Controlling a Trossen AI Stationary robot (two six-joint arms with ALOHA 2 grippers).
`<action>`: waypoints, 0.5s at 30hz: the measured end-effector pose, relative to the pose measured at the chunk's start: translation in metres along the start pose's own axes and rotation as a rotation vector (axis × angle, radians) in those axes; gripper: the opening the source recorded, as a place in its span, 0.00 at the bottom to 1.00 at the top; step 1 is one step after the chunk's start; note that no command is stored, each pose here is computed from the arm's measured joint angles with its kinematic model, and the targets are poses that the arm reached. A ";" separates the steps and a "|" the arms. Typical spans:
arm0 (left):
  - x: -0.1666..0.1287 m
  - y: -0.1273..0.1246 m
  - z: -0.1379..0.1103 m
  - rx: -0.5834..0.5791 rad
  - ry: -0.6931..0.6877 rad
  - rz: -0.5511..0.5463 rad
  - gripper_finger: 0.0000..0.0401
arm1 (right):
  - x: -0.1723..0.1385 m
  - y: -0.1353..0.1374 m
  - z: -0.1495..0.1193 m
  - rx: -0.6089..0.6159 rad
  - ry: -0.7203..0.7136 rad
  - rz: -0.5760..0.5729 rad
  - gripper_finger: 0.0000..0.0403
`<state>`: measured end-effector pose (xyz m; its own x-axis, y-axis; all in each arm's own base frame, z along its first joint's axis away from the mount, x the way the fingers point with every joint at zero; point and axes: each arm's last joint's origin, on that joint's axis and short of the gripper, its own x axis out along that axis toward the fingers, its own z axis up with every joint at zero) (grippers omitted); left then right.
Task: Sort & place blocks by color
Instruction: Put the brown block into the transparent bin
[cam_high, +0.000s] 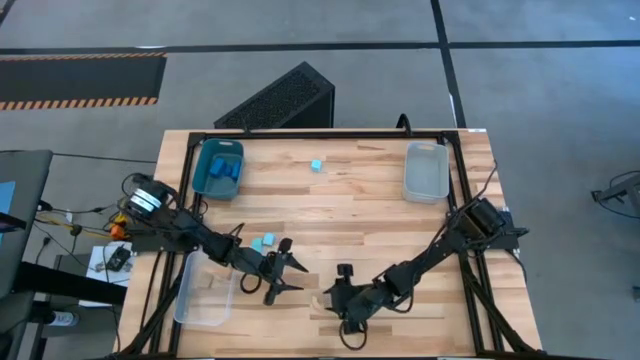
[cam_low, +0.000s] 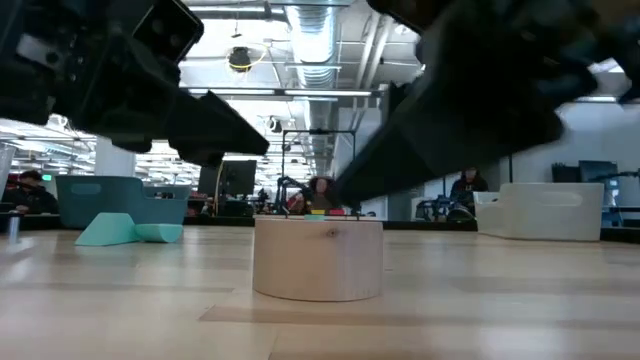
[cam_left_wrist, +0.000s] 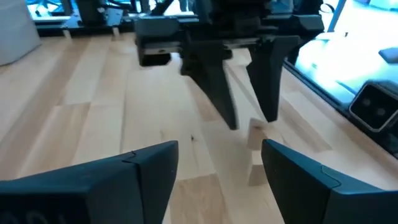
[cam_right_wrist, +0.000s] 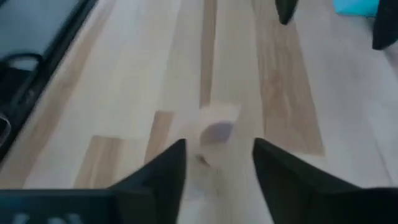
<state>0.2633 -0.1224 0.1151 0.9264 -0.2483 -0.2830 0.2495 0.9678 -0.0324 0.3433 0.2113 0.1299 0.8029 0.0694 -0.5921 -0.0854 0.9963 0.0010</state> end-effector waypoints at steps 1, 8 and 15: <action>0.003 -0.001 -0.001 0.006 0.006 -0.011 0.56 | 0.000 0.000 -0.001 -0.003 0.005 -0.001 0.58; 0.009 -0.002 0.001 0.053 0.012 -0.026 0.59 | 0.016 0.002 -0.014 0.027 0.017 0.045 0.69; 0.010 -0.002 0.000 0.060 0.034 -0.014 0.59 | 0.026 -0.003 -0.020 0.038 0.025 0.021 0.58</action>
<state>0.2721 -0.1267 0.1121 0.9127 -0.2595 -0.3158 0.2799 0.9598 0.0205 0.3524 0.2090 0.0985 0.7863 0.0892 -0.6114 -0.0789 0.9959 0.0438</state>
